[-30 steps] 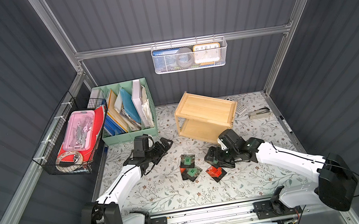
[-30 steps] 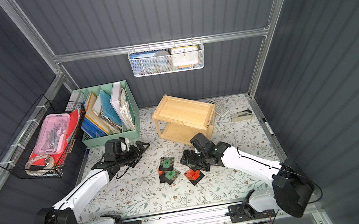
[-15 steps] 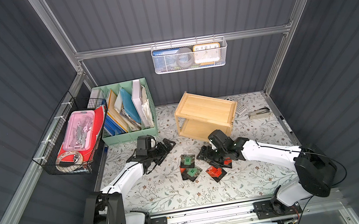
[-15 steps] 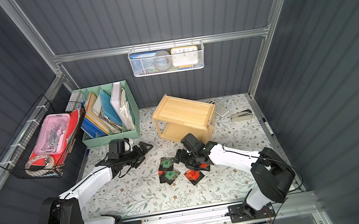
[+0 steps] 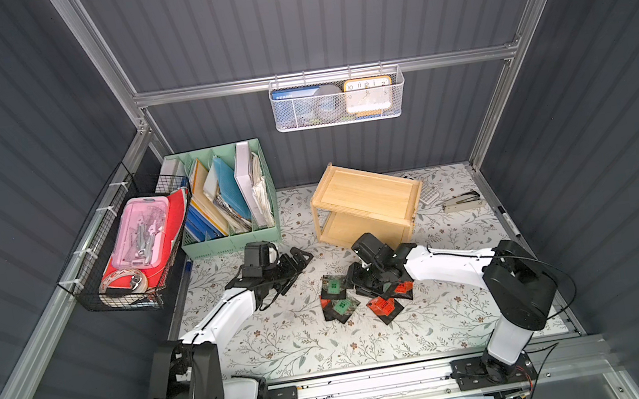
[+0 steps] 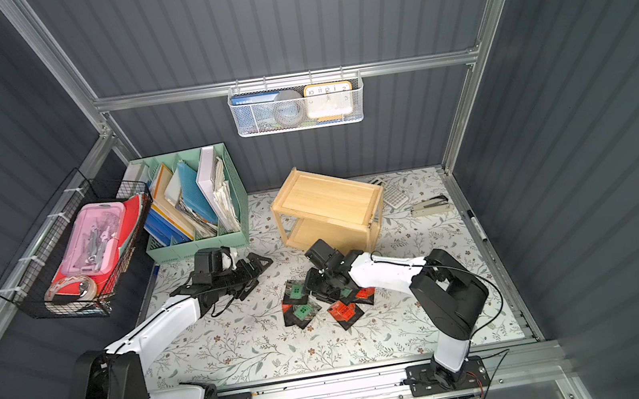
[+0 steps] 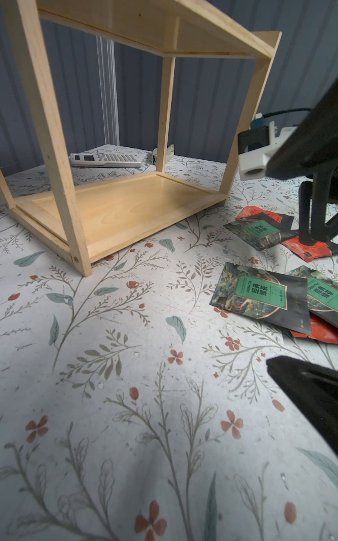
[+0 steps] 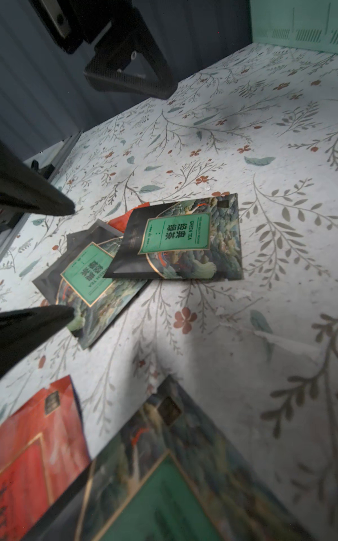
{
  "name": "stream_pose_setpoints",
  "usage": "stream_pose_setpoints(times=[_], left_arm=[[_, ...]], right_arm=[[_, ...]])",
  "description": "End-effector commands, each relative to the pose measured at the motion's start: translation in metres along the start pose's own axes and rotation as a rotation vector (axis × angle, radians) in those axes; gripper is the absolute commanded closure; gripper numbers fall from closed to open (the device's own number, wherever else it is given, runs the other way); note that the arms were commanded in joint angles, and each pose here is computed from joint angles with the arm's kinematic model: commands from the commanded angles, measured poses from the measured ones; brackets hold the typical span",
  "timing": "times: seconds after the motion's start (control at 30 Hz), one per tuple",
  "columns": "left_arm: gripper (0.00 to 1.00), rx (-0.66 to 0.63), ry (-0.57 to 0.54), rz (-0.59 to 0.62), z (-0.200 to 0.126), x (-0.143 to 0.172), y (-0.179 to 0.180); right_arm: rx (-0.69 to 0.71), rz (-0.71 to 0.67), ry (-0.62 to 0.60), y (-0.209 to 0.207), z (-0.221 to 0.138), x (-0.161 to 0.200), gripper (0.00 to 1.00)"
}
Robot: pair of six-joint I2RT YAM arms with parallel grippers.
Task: Place the tea bags on the shelf by color
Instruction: Pick up the tea bag from the center of the board.
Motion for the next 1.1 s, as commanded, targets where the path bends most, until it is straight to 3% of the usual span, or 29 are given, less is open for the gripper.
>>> stream_pose_setpoints(times=[0.0, 0.23, 0.6, 1.07], left_arm=[[0.0, -0.014, 0.048, -0.001, 0.005, 0.009, 0.007], [0.0, -0.013, 0.069, -0.001, 0.008, 0.012, 0.008], [0.0, -0.025, 0.1, 0.001, 0.01, 0.017, 0.012], [0.01, -0.032, 0.124, 0.007, 0.011, 0.022, 0.016]], right_arm=[[0.013, -0.004, -0.003, 0.002, 0.006, -0.002, 0.52], [0.032, -0.007, 0.008, 0.0, 0.017, -0.005, 0.64], [0.083, -0.001, -0.013, -0.004, 0.031, -0.015, 0.75], [0.126, 0.011, -0.003, -0.011, 0.042, -0.017, 0.79]])
Point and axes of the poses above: each gripper's point midway between its finger pads, its own z axis out along the fingers, its own y axis along the line the jaws close on, x = y × z, the point moved 2 cm from there along -z, back along the fingers, and after that the axes turned 7 degrees about -z, right-handed, at the moved point
